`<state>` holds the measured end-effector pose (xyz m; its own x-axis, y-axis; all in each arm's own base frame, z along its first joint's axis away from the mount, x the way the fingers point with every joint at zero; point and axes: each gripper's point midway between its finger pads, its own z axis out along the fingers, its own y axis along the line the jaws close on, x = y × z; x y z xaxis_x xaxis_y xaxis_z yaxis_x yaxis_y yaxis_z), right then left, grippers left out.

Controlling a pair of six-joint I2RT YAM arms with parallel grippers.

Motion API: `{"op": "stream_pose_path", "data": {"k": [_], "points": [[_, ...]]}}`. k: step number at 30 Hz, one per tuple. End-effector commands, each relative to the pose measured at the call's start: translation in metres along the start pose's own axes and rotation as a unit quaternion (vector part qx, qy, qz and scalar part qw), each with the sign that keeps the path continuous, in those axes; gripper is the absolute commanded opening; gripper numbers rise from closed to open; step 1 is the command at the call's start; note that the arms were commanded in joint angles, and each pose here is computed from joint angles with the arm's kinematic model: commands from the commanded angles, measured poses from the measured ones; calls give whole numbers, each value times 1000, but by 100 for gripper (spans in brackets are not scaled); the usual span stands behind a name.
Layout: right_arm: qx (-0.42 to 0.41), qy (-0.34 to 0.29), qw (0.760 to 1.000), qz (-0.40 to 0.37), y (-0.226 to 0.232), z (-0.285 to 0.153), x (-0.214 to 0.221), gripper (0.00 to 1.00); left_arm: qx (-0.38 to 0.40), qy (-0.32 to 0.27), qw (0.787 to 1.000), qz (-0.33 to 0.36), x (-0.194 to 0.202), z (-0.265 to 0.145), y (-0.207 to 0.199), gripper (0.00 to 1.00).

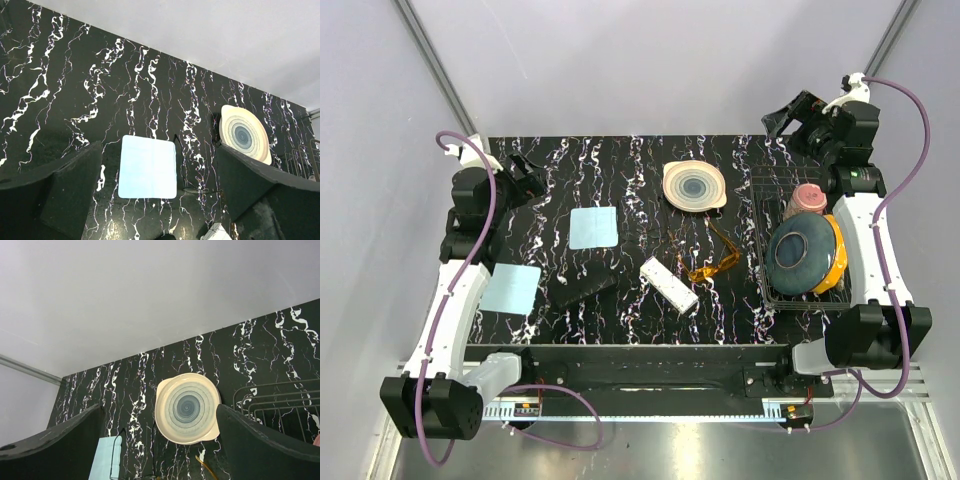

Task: Organize the sunglasses
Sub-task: Pick up the sunglasses case from the center of the board.

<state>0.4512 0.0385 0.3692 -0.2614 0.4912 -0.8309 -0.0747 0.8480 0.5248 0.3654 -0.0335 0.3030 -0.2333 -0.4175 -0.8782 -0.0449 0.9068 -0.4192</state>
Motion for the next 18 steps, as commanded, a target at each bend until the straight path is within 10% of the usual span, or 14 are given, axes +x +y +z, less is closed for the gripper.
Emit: {"op": "stream_pose_path", "data": {"k": [1,10,18], "points": [[-39,-16,999,-7,22,-4,-15,100,35,-28,999,-8,-12,-4,-14,99],[-75,59,995,-11,26,-8,22,97,52,18,998,-6,2,-7,-15,99],[-74,130,989,-2,41,0,72,79,144,281,948,43,153,-41,-56,81]]}}
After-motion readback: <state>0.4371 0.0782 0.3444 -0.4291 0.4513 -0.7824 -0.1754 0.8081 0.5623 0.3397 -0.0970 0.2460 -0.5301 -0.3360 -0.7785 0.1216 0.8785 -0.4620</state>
